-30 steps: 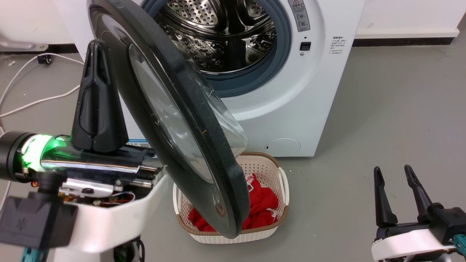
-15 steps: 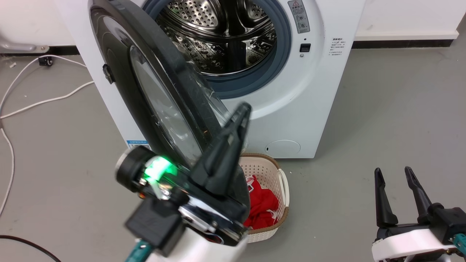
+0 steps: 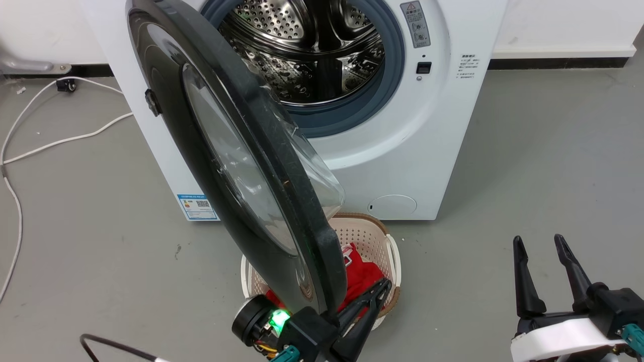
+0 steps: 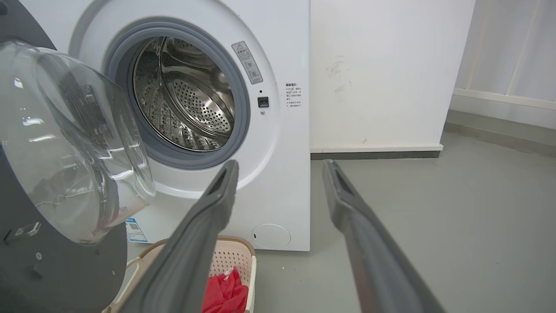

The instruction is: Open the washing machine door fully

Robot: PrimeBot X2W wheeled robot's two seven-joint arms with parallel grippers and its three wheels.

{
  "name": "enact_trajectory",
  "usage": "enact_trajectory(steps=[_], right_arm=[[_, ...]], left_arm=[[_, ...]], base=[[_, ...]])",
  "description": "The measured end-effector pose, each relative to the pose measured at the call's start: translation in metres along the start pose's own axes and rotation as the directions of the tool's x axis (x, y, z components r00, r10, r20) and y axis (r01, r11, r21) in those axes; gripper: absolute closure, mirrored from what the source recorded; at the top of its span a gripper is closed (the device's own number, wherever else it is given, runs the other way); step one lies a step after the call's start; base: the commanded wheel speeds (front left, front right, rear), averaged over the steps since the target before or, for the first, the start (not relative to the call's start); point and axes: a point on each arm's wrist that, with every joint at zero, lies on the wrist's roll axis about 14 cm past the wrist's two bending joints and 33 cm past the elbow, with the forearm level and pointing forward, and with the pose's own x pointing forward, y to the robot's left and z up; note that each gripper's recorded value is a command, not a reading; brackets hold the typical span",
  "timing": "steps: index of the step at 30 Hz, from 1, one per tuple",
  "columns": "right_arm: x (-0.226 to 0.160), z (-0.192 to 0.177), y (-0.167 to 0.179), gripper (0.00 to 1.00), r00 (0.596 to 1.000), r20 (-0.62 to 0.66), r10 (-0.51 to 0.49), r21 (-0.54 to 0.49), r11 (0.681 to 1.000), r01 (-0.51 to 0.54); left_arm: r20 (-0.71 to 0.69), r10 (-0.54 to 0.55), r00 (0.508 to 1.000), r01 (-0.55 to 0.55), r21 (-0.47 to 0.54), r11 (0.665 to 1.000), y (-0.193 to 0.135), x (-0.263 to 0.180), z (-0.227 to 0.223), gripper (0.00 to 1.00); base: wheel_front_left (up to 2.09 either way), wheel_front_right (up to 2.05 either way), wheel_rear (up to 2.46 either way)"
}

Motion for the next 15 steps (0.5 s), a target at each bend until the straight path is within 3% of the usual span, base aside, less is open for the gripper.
enact_trajectory(steps=[6,15], right_arm=[[0.0,-0.003,0.001,0.0,1.0,-0.008,0.002,0.004,1.0,-0.002],[0.001,-0.008,-0.003,0.0,1.0,-0.023,-0.011,0.01,1.0,0.011]], left_arm=[[-0.042,0.026,0.999,-0.026,-0.011,1.0,0.008,0.003,-0.018,1.0],[0.016,0.067,0.998,-0.067,-0.014,0.998,0.028,0.026,-0.01,1.0]], base=[[0.0,0.0,0.0],[0.0,0.0,0.0]])
